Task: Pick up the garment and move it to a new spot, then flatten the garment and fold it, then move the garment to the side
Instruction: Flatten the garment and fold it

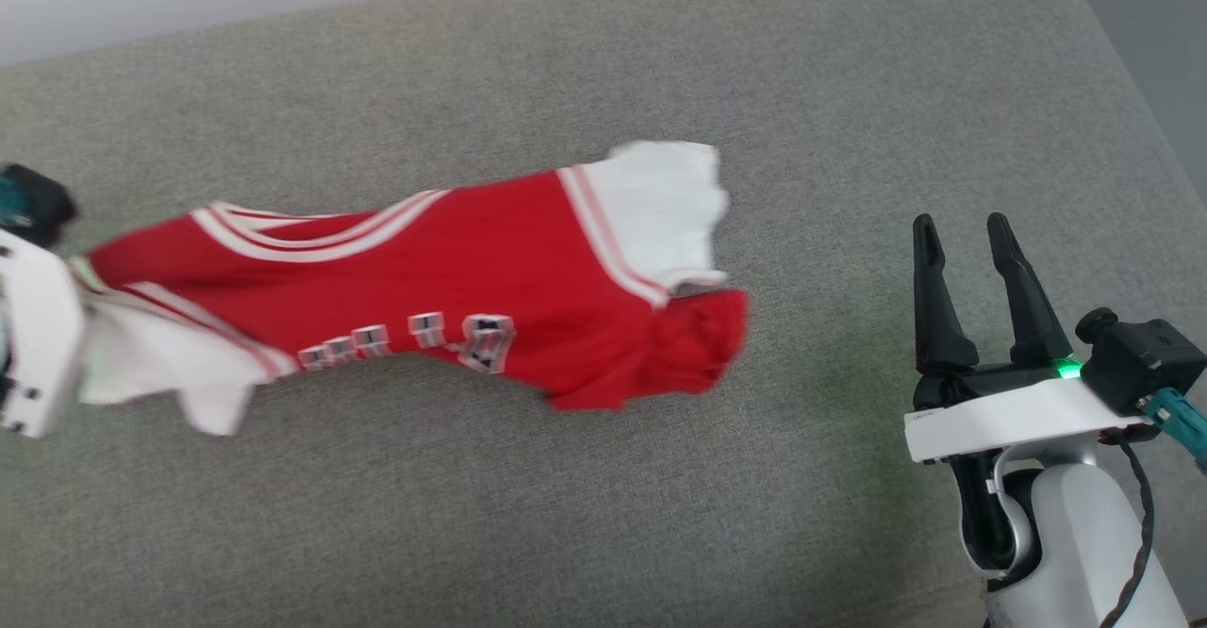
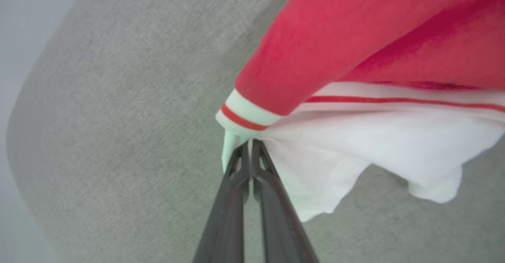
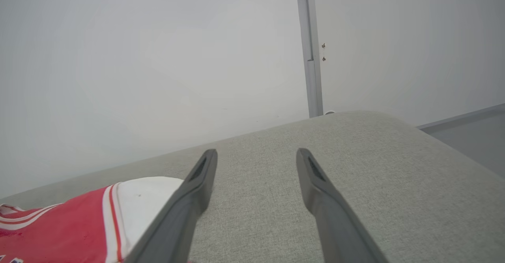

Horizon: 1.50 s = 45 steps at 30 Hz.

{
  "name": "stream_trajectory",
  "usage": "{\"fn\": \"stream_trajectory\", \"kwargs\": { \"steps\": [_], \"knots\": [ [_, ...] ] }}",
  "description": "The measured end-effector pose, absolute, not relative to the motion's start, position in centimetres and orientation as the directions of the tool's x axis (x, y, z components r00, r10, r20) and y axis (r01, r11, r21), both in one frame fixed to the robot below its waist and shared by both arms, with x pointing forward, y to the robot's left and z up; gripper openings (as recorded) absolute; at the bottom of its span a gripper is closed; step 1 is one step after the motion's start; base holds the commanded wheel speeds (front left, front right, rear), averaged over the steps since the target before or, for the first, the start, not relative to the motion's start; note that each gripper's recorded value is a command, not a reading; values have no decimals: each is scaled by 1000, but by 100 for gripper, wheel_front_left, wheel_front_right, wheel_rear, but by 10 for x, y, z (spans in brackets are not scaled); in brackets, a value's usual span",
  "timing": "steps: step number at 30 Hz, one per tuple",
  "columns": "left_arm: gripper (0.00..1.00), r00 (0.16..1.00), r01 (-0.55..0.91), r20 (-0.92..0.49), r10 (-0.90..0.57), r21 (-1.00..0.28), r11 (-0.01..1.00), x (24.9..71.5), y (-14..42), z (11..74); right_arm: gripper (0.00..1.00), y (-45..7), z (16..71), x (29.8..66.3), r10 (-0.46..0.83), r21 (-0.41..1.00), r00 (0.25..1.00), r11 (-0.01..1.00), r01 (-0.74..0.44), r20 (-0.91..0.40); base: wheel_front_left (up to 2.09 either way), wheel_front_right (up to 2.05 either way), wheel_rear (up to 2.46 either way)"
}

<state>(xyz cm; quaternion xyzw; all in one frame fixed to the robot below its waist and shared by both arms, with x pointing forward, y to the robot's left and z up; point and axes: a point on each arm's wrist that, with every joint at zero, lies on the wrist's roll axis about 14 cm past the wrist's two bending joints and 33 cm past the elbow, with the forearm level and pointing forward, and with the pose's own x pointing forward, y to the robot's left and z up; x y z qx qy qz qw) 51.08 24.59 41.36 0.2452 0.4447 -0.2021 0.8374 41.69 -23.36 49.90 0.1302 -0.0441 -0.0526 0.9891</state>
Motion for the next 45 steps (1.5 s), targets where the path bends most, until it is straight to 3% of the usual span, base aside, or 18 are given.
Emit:
{"fn": "stream_trajectory", "kwargs": {
  "steps": [7, 12, 13, 14, 15, 16, 27, 37, 45],
  "knots": [
    [0, 565, 505, -825, -25, 322, 801, 531, 277, 417, 100, -243, 495, 414, -143, 253, 988, 960, 124, 59, 0, 0, 0],
    [0, 566, 482, -823, -50, 282, 830, 533, 270, 408, 100, -246, 494, 413, -150, 250, 987, 959, 131, 57, 0, 0, 0],
    [9, 563, 473, -825, -51, 270, 839, 531, 271, 405, 100, -246, 494, 413, -150, 250, 987, 959, 131, 57, 0, 0, 0],
    [38, 561, 469, -826, -54, 262, 844, 529, 271, 402, 100, -246, 493, 413, -150, 250, 987, 959, 131, 56, 0, 0, 0],
    [94, 565, 463, -823, -61, 255, 849, 529, 270, 402, 100, -245, 493, 414, -148, 249, 987, 960, 130, 56, 0, 0, 0],
    [100, 574, 456, -816, -69, 249, 855, 530, 269, 403, 100, -245, 493, 414, -146, 247, 988, 961, 128, 57, 0, 0, 0],
    [100, 751, 316, -650, -119, 195, 929, 535, 285, 448, 100, -218, 496, 427, -64, 220, 996, 974, 47, 70, 0, 0, 0],
    [100, 893, 162, -409, -188, -99, 982, 487, 244, 440, 100, -202, 512, 426, -17, 176, 994, 984, -3, 109, 0, 0, 0],
    [100, 951, 53, -290, -106, -184, 981, 453, 239, 454, 100, -188, 517, 422, 21, 167, 992, 985, -41, 122, 0, 0, 0]
  ]
}}
